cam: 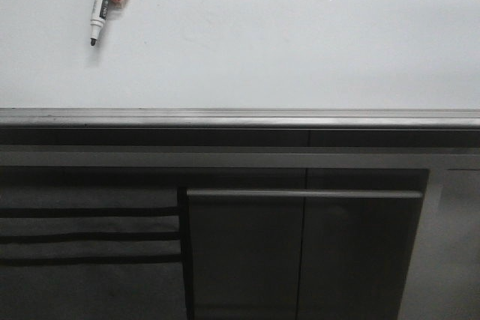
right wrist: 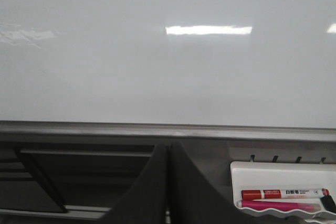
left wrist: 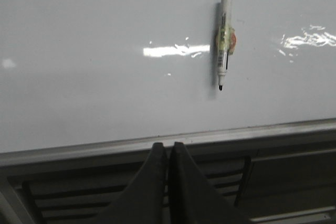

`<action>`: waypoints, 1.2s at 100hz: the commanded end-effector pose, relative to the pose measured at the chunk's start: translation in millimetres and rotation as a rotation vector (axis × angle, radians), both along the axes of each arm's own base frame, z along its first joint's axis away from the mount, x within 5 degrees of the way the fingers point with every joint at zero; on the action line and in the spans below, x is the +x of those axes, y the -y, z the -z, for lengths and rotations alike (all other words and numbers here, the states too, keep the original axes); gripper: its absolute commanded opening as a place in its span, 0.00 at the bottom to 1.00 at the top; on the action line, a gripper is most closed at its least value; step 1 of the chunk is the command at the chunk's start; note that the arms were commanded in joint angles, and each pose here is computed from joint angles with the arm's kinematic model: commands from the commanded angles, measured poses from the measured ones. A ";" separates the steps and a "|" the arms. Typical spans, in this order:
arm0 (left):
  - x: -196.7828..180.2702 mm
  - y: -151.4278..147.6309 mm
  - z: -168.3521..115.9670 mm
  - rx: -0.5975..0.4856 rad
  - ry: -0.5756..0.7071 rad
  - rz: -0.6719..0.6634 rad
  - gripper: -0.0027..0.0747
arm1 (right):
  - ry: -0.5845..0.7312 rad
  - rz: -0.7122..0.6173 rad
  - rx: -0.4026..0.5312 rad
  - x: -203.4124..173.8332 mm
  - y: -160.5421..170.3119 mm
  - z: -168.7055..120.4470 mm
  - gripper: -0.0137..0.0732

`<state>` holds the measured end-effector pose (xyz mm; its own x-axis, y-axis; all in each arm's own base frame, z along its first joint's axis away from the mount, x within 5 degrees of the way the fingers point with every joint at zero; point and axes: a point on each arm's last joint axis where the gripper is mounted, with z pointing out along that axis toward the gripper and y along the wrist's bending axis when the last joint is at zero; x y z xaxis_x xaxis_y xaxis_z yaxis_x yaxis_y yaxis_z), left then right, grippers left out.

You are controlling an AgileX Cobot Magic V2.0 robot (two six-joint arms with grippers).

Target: Write number 0 on whiteboard

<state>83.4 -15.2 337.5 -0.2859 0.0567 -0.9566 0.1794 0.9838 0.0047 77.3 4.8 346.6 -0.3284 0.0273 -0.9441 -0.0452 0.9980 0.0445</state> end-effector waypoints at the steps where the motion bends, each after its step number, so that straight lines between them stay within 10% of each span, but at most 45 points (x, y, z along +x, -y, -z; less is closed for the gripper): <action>1: 10.0 1.6 -14.6 -0.036 0.071 -0.002 0.01 | 0.064 0.005 -0.014 5.3 0.6 -13.5 0.07; 29: 32.3 4.1 -3.5 -0.018 -0.032 -0.004 0.05 | 0.012 0.003 -0.018 8.7 0.4 -8.9 0.12; 56: 51.7 9.0 0.8 -0.097 -0.064 -0.003 0.62 | 0.000 0.002 -0.022 8.3 0.4 -7.9 0.53; 120: 150.7 86.0 10.5 -0.029 -0.041 0.226 0.63 | 0.031 0.003 -0.021 9.2 0.4 -10.6 0.51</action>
